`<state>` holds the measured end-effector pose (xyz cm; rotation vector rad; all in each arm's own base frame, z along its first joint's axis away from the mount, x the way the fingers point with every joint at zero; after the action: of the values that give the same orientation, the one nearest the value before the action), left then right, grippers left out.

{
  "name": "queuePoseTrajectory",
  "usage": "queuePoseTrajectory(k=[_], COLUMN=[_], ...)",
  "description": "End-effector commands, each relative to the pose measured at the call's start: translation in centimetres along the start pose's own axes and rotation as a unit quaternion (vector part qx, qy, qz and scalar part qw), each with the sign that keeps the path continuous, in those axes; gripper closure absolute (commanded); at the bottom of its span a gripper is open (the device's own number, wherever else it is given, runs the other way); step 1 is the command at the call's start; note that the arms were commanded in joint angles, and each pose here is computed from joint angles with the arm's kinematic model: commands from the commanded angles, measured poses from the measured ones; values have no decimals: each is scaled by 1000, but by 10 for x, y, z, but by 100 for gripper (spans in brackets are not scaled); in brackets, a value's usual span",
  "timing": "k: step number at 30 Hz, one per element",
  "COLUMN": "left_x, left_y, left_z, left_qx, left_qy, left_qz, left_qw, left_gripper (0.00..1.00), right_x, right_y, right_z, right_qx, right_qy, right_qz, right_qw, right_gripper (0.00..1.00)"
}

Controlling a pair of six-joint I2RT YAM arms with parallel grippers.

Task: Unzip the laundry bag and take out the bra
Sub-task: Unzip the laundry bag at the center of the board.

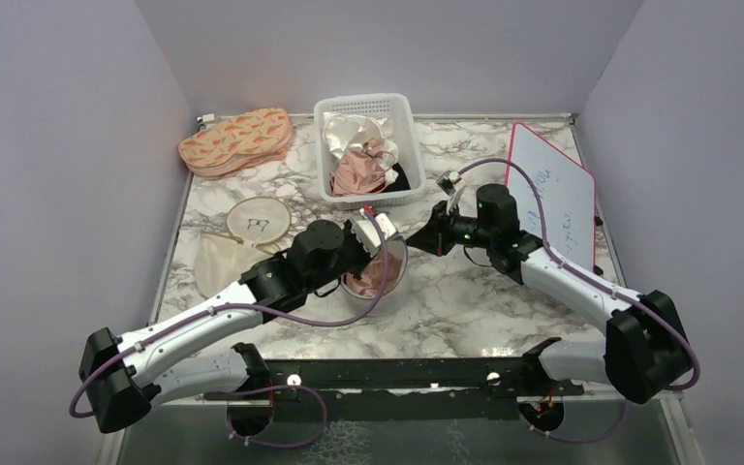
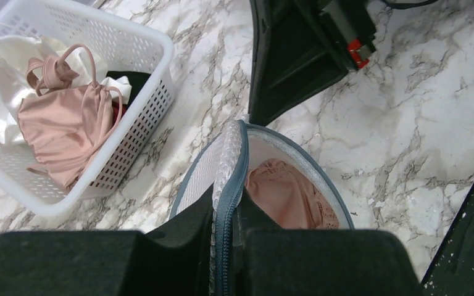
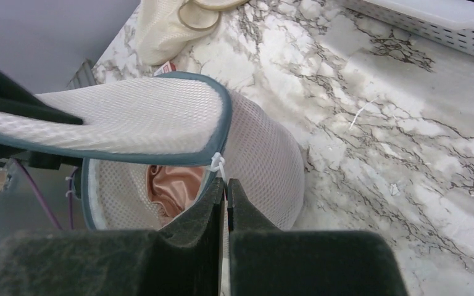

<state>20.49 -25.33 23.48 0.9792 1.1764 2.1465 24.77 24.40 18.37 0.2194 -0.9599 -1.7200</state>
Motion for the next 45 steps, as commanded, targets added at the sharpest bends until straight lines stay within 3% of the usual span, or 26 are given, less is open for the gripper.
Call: queuePoseTrajectory(k=[1, 10, 11, 15, 20, 25, 31, 37, 45], left_x=[9, 0, 0, 4, 8, 1, -13, -23, -25], left_y=[31, 1, -3, -11, -13, -11, -4, -4, -16], left_z=[7, 13, 12, 4, 0, -4, -17, -18, -27], left_qx=[-28, 19, 32, 63, 92, 73, -3, -37, -33], left_qy=[12, 53, 54, 42, 34, 32, 39, 49, 38], left_qz=[-94, -8, 1, 23, 46, 65, 101, 122, 137], left_qw=[995, 998, 998, 997, 994, 995, 994, 991, 989], left_gripper=[100, 98, 86, 63, 48, 37, 37, 53, 42], right_x=[-7, -3, -1, 5, 12, 13, 13, 14, 11], right_y=[-4, -1, -1, -5, -6, -9, -14, -19, -20], right_z=[-26, -5, -2, 8, 15, 21, 24, 22, 20], right_qx=[-22, 5, 9, 19, 25, 19, 13, 11, 10], right_qy=[-29, 28, 35, 57, 63, 75, 78, 75, 78], right_qz=[2, 11, 13, 32, 39, 43, 50, 53, 55], right_qw=[999, 1000, 999, 998, 997, 996, 996, 996, 995], right_gripper=[99, 99, 99, 99, 99, 99, 99, 99, 99])
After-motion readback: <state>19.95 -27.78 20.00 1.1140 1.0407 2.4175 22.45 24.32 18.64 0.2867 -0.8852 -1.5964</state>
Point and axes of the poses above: each gripper's point midway between its finger pads, its own x axis back along the fingers, its own z axis along the line the jaws close on, y = z × x, the point moved 3 cm from there along x, back along the fingers, and after that the axes turned 12 degrees about -x, right-handed, at the moved point
